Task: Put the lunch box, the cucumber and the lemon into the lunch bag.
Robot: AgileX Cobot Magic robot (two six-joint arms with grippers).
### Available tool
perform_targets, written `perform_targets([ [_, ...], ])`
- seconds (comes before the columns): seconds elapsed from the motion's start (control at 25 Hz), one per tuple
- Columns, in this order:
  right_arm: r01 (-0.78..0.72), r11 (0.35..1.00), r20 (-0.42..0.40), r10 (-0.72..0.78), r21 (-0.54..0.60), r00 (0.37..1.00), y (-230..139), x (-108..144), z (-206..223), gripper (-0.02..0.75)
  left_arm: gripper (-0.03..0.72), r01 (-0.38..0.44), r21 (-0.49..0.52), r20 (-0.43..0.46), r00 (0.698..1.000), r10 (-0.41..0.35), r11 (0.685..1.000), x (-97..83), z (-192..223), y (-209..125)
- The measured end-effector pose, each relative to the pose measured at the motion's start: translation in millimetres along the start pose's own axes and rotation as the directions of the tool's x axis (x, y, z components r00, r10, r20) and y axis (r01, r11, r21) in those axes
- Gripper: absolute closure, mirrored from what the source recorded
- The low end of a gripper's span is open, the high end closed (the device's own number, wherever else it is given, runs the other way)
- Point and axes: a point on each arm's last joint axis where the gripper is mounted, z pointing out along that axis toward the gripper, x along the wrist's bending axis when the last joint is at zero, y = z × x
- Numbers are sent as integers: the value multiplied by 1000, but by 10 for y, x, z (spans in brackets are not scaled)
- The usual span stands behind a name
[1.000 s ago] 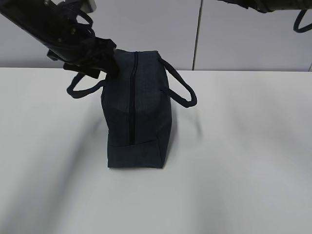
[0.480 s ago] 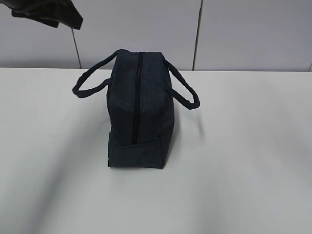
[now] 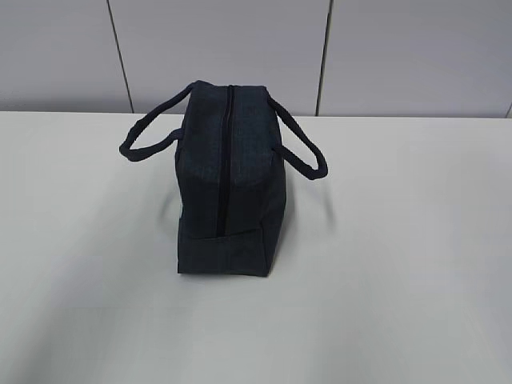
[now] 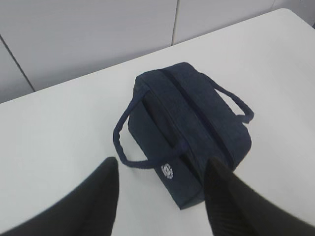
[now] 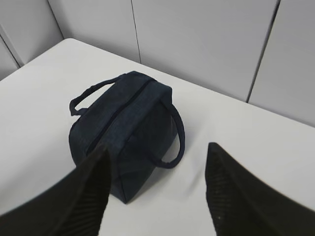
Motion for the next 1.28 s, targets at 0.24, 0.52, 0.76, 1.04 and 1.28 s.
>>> perform_targets([
  [0.24, -18, 1000, 82, 18, 3, 996, -185, 225, -645, 287, 305, -52, -44, -49, 998, 50, 998, -129, -611, -622],
  [0.52, -31, 998, 128, 24, 48, 992, -835, 473, -1122, 294, 305, -121, -179, -96, 990, 105, 976, -302, -1314, -1349],
  [0.76, -55, 997, 154, 47, 47, 987, -1482, 614, -1293, 294, 305, -140, -163, -95, 987, 126, 977, -371, -1508, -1830],
  [1.04, -37, 999, 221, 33, 17, 975, -2029, 659, -1364, 294, 305, -151, -141, -103, 985, 137, 978, -370, -1460, -2313],
  [1.28, -60, 993, 243, 34, 99, 969, -2272, 577, -1161, 294, 305, -154, -137, -109, 984, 140, 978, -351, -1347, -2612],
])
